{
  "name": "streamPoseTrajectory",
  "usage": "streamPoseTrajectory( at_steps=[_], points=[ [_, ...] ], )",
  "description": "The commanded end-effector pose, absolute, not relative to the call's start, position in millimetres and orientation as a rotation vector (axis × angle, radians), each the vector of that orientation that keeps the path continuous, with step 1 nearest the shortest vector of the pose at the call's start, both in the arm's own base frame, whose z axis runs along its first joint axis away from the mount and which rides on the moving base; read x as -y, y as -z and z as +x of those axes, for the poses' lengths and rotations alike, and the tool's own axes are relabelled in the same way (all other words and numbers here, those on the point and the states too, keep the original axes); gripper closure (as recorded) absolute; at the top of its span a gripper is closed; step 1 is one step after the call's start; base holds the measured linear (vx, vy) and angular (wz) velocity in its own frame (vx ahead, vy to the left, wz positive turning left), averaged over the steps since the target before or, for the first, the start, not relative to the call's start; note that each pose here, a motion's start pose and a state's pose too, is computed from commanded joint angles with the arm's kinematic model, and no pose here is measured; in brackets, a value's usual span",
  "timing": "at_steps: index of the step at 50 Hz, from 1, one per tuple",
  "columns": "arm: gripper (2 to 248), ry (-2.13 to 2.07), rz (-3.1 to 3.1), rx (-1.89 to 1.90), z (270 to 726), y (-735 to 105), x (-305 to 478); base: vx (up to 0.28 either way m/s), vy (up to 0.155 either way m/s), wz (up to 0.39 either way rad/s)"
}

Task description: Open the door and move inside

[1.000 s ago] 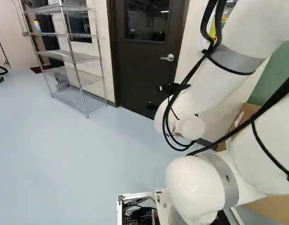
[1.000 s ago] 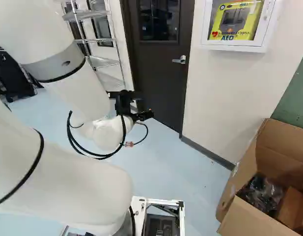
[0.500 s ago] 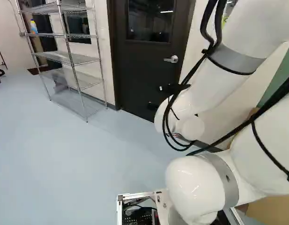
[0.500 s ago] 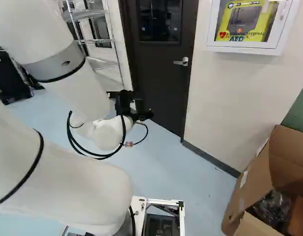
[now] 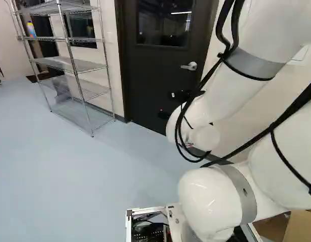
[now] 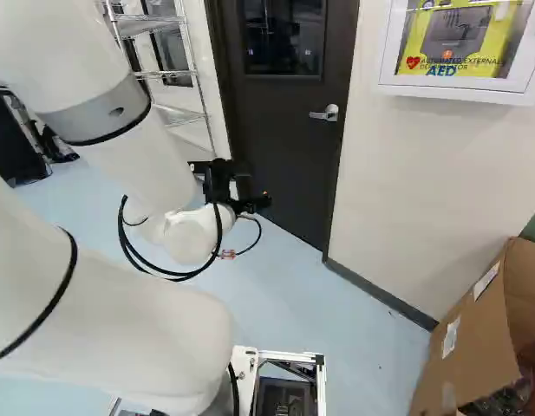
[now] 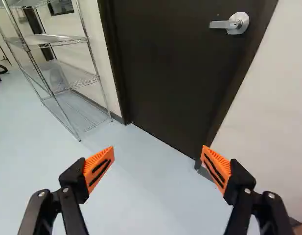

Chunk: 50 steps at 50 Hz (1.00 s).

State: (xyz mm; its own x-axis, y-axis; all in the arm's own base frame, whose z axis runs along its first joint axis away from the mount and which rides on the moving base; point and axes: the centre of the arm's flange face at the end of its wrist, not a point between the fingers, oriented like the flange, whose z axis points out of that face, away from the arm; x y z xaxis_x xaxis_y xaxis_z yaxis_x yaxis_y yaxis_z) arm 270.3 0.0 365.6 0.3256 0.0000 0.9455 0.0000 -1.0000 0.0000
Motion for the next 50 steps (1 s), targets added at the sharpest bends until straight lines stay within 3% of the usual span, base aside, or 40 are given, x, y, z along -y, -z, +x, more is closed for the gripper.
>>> streamPoseTrajectory(
  at_steps=[50],
  points=[
    [3, -1.824, 2.558, 0.0, 270.3, -365.6, 0.0, 0.132, 0.084, -0.054]
  ],
)
